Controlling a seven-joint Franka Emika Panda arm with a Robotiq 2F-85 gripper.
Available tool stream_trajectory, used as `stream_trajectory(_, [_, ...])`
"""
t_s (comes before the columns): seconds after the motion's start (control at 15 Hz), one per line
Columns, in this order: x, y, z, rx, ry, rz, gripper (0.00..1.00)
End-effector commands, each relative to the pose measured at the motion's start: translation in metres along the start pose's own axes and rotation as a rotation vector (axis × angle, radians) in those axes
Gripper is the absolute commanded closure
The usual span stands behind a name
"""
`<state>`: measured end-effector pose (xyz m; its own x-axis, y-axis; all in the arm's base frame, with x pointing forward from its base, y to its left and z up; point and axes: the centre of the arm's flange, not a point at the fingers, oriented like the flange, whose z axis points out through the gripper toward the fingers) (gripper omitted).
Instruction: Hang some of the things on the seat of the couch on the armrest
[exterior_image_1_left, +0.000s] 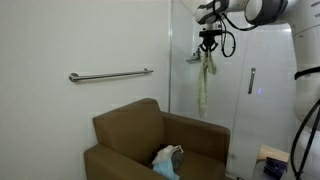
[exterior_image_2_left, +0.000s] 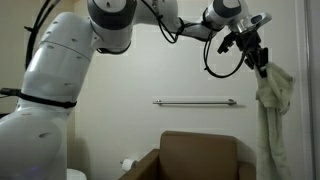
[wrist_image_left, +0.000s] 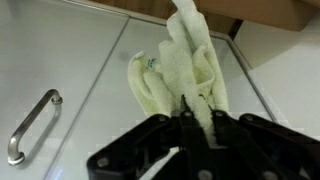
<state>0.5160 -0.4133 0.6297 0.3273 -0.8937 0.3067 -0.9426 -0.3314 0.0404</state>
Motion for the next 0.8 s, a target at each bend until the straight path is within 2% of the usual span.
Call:
stream_trajectory(0.0, [0.028, -0.004, 0.029, -0.037, -0.028, 0.117, 0.97])
stream_trajectory(0.13, [0.027, 0.0, 0.022, -0.012, -0.018, 0.157, 0.97])
stream_trajectory(0.2, [0.017, 0.004, 0.036, -0.043, -0.018, 0.097, 0.93])
stream_trajectory(0.4, [0.02, 0.0, 0.034, -0.033, -0.011, 0.117, 0.93])
stream_trajectory(0.47, [0.017, 0.0, 0.028, -0.029, 0.005, 0.132, 0.97])
stream_trajectory(0.73, [0.028, -0.016, 0.048, -0.055, -0.03, 0.132, 0.97])
